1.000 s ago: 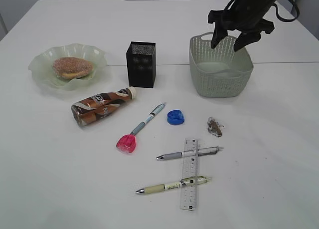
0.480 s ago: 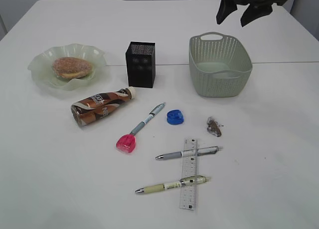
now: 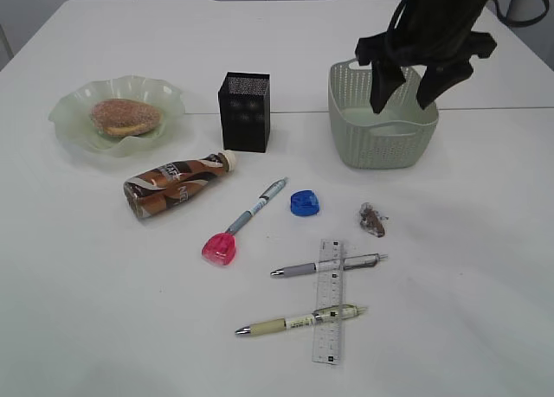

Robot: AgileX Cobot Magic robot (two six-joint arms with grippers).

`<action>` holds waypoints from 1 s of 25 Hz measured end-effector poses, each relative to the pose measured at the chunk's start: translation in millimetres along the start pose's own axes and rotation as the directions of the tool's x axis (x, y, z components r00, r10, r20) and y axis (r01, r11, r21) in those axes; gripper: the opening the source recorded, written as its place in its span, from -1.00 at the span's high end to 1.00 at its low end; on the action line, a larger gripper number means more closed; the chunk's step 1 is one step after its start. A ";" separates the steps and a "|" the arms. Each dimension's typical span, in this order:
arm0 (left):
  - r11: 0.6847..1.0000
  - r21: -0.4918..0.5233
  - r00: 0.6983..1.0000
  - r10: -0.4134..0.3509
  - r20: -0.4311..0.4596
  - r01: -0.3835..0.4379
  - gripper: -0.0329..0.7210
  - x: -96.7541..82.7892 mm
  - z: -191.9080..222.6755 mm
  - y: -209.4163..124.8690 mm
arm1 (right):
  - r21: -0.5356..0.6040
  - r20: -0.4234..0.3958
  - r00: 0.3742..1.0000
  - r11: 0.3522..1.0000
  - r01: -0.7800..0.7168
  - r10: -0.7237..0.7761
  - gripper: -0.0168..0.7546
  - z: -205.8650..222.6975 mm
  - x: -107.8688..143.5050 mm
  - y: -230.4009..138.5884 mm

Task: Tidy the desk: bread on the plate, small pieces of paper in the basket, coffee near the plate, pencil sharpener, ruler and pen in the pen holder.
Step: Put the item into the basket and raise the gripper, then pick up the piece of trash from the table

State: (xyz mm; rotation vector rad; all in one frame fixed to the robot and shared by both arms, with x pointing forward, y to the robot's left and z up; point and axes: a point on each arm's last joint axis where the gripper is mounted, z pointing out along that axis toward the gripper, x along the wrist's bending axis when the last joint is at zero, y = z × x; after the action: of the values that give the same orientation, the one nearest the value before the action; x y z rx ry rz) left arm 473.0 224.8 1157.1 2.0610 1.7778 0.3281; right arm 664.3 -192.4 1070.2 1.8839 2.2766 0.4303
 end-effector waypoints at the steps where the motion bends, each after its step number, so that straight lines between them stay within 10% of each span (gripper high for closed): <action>1: 1.000 0.000 1.000 0.000 0.000 0.000 -0.07 0.0 0.0 0.0 | 0.022 -0.001 1.000 1.000 0.006 -0.006 -0.32 5.3 3.7 -3.5; 25: 1.000 0.003 1.000 -0.005 0.016 0.005 -0.07 -1.5 0.0 -0.2 | 0.256 0.010 1.000 0.966 -0.016 0.014 -0.32 124.0 12.6 -37.9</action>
State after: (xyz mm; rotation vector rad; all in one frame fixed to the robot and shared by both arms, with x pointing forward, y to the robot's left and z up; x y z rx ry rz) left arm 472.5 223.4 1157.1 2.0547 1.7751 0.3070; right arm 663.5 -171.5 941.7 2.0141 2.4136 0.1331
